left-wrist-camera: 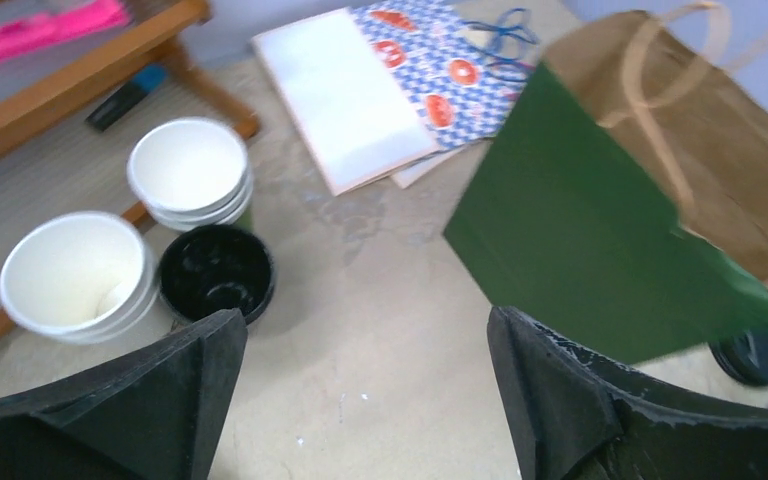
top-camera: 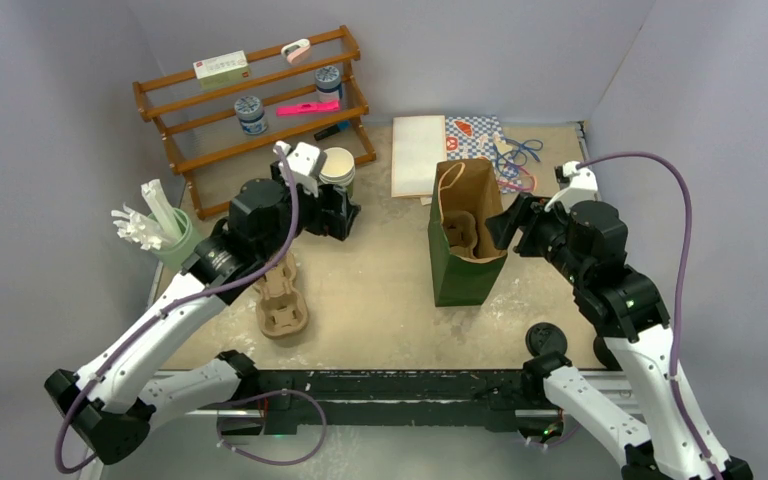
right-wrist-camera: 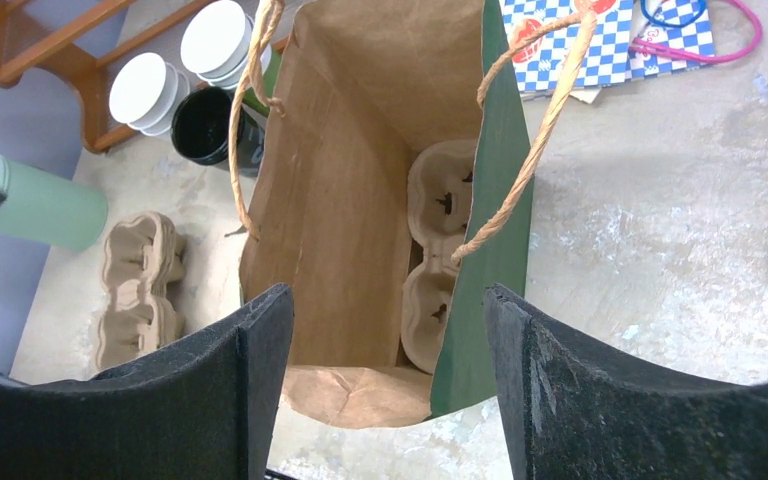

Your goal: Pack the takeout coffee

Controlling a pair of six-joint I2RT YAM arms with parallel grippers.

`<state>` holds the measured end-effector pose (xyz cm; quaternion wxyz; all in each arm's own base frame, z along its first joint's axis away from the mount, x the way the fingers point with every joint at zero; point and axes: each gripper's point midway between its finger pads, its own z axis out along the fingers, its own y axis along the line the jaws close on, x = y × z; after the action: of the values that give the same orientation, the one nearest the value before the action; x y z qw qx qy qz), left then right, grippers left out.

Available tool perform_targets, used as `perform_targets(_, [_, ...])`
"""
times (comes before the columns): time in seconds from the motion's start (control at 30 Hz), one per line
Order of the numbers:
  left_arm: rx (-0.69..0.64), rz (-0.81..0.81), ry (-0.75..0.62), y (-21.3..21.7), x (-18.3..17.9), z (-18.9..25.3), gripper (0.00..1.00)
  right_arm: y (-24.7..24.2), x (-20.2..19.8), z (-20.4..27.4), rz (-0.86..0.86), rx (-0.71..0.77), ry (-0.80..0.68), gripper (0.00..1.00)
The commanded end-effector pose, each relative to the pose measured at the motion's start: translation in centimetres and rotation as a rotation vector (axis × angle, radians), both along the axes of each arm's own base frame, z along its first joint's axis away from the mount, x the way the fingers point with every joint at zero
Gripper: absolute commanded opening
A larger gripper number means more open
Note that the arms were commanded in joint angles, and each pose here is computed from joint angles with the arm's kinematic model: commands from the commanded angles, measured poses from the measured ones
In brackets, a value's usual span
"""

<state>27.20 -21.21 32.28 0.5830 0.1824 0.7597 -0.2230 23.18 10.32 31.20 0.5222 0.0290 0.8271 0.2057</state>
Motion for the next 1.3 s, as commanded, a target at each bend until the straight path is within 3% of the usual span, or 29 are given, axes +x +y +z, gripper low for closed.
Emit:
perform_targets(0.0, [-0.024,0.220,0.130,3.1,3.7,-2.9,0.92,0.2,-0.4,-0.7,0.029,-0.014,0.015,0.72])
perform_targets(0.17, [0.022,0.324,0.239,4.0,6.9,-6.3,0.74,0.3,-0.5,-1.9,0.023,-0.009,0.047,0.71])
perform_targets(0.43, [0.075,0.398,0.217,4.2,10.9,-8.2,0.63,-0.7,-1.2,-0.3,-0.013,-0.003,0.008,0.71])
perform_targets(0.57, [0.096,0.270,0.182,1.5,12.5,-8.5,0.59,-2.0,-0.3,-1.8,-0.107,-0.041,0.058,0.70])
perform_targets(0.87, [0.277,0.211,0.091,0.3,16.8,-9.4,0.59,-1.0,3.7,-1.3,-0.154,-0.038,0.086,0.61])
perform_targets(1.07, [0.403,0.217,0.056,0.6,19.2,-10.5,0.57,-1.1,7.1,-2.8,-0.266,-0.025,0.123,0.46])
perform_targets(1.27, [0.482,0.178,0.078,-0.2,20.8,-11.9,0.48,-0.5,9.9,-2.3,-0.316,-0.009,0.143,0.00])
